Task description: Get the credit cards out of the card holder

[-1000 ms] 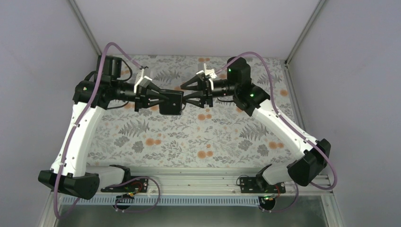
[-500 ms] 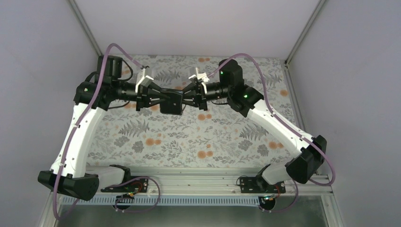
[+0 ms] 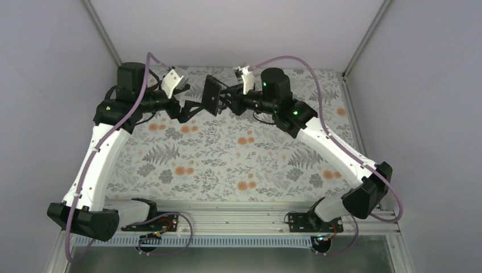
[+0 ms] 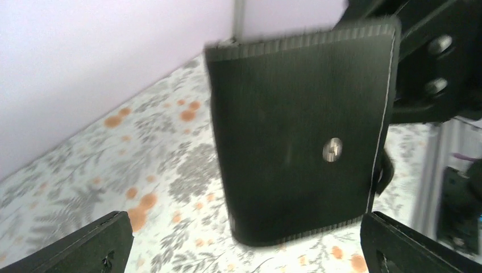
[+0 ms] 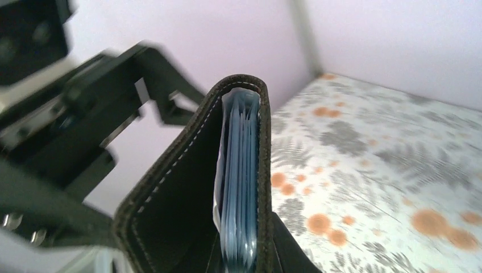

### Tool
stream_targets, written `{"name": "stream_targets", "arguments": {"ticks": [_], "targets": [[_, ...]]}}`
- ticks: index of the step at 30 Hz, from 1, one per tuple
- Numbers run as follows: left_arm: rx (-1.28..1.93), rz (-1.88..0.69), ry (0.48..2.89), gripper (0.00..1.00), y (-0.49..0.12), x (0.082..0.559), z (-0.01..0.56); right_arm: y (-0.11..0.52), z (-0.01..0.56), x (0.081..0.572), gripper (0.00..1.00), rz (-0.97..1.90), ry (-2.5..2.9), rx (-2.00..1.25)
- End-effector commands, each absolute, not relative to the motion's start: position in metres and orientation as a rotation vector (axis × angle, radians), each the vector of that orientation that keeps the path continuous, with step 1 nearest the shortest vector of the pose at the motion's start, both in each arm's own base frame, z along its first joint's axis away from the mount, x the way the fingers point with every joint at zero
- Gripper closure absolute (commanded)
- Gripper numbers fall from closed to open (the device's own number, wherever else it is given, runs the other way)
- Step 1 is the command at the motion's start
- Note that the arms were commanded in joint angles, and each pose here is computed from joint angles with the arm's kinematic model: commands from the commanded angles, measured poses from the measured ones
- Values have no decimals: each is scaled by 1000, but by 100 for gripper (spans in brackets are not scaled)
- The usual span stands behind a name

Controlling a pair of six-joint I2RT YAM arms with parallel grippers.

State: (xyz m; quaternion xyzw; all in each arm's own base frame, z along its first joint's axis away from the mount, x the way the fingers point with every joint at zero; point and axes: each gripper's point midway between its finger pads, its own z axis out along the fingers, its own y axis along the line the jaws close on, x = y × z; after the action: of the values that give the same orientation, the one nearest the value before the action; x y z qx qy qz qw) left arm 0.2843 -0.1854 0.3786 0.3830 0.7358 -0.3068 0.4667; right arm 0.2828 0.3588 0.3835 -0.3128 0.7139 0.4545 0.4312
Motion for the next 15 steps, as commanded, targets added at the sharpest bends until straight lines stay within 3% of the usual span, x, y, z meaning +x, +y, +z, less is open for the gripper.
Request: {"name": "stream_targets", "arguments": {"ticks": [1,10,15], "targets": [[794,-602,1901,0,-172,315,359,344,383,321,96,942,1937,-319],[809,-595,1902,0,-189,328,366,377,378,318,96,833,1949,-308],[742,-443,1978,0,-175,349,349,390,382,309,96,875,1941,-372]]}}
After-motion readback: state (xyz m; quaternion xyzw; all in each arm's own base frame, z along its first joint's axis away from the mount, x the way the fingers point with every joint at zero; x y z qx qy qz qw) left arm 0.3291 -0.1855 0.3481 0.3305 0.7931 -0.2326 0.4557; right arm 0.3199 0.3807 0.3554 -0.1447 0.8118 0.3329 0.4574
